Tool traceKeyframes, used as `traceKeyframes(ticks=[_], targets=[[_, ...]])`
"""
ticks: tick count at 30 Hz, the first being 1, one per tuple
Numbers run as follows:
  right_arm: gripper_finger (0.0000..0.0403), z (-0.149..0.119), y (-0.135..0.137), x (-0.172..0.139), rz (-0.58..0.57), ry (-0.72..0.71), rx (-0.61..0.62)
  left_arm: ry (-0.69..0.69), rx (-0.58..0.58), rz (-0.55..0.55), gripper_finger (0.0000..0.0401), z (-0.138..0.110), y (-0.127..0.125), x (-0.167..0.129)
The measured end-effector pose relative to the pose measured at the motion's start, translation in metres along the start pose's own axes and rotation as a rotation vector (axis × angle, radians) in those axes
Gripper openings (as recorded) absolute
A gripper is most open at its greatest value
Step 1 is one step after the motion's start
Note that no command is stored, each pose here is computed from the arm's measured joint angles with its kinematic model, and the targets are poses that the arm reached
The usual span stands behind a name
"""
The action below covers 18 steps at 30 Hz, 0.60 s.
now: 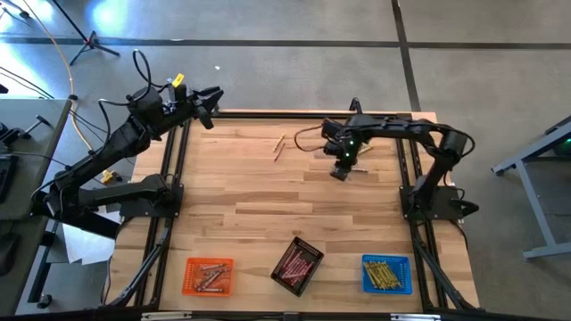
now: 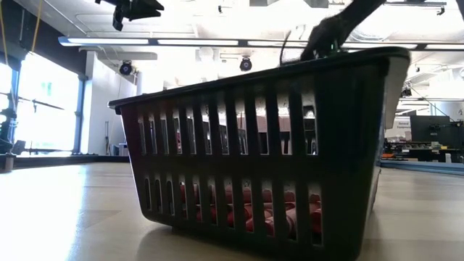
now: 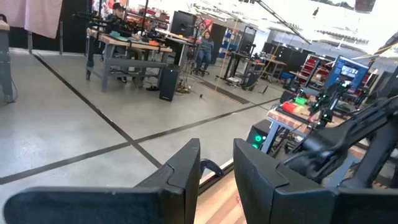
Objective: Sort crayons
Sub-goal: Put the gray crayon into the orange bin
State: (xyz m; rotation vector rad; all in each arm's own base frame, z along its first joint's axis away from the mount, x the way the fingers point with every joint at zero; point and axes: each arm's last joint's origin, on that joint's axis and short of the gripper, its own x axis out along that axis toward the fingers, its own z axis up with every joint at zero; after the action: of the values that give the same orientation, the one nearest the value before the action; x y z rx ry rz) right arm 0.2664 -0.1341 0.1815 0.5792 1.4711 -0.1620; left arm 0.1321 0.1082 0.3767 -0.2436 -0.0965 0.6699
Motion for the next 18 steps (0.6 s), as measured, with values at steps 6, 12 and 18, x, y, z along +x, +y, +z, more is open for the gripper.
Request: traceKeyframes(ticks=[6, 12, 18], targets=[[0.0007, 0.025, 0.042, -0.038, 0.065, -0.293, 0.0, 0.025, 0.025, 0.009, 0.0085, -0.004, 0.002, 0.007], [0.0006, 0.054, 0.113, -0.065, 0.211, -0.615, -0.123, 0.087, 0.033, -0.047, 0.0085, -0.01, 0.002, 0.012], [0.0006, 0.057, 0.179, -0.077, 0.265, -0.872, -0.292, 0.096, 0.137, -0.042, 0.0085, -0.011, 0.002, 0.012]])
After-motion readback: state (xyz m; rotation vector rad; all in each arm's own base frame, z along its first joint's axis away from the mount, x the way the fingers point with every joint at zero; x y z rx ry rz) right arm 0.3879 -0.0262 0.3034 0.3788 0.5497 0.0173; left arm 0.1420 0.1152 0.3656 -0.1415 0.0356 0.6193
